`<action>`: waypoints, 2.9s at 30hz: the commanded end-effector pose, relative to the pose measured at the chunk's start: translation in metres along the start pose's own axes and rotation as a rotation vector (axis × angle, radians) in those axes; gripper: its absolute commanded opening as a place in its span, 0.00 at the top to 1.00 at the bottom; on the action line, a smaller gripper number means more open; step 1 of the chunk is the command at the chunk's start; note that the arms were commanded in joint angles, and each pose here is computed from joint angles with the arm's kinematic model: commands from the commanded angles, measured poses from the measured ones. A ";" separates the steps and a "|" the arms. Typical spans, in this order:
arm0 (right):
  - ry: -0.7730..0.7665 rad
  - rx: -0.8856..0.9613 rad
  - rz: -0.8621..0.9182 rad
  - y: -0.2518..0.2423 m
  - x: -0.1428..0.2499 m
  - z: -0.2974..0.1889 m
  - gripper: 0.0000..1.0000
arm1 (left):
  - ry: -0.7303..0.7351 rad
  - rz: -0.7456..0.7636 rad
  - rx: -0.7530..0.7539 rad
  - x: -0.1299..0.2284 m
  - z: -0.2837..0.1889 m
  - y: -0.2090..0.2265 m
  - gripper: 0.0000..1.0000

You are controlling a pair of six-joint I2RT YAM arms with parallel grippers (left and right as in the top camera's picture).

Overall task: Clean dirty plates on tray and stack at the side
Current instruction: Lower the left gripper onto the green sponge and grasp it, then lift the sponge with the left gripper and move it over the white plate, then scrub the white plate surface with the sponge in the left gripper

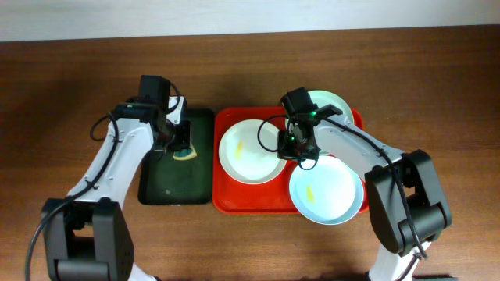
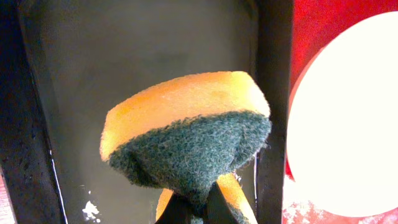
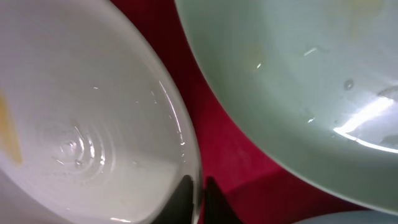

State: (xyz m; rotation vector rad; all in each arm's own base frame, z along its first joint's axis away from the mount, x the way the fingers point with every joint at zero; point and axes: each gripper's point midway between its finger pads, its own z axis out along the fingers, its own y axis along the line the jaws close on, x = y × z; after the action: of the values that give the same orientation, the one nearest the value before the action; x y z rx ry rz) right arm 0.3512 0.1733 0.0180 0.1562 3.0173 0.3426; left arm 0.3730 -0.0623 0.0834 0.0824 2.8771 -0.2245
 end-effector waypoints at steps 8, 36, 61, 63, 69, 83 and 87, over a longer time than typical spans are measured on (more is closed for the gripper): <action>0.018 -0.039 0.005 0.006 0.003 -0.002 0.87 | 0.041 0.037 -0.010 0.010 -0.001 0.003 1.00; -0.012 -0.042 -0.030 0.007 -0.004 -0.002 0.82 | 0.034 0.002 -0.043 -0.003 -0.025 0.004 1.00; 0.022 -0.089 -0.112 0.012 0.002 -0.003 0.96 | -0.011 0.174 0.153 -0.017 -0.001 -0.115 1.00; 0.024 -0.087 -0.111 0.012 0.003 -0.003 0.96 | 0.014 0.168 0.152 -0.015 0.015 -0.118 1.00; 0.027 -0.086 -0.110 0.011 0.004 -0.003 0.96 | 0.088 0.159 0.143 -0.004 0.046 -0.115 1.00; 0.027 -0.086 -0.110 0.011 0.004 -0.003 0.96 | 0.261 0.147 0.154 0.034 0.104 -0.125 1.00; 0.027 -0.086 -0.111 0.012 0.004 -0.003 0.96 | 0.296 0.173 0.215 0.046 0.106 -0.147 1.00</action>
State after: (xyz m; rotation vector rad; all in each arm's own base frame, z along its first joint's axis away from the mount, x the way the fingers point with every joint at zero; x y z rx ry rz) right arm 0.3488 0.1830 0.0207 -0.0027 3.0182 0.4416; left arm 0.3683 -0.1912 0.0097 0.3669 3.0358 -0.3877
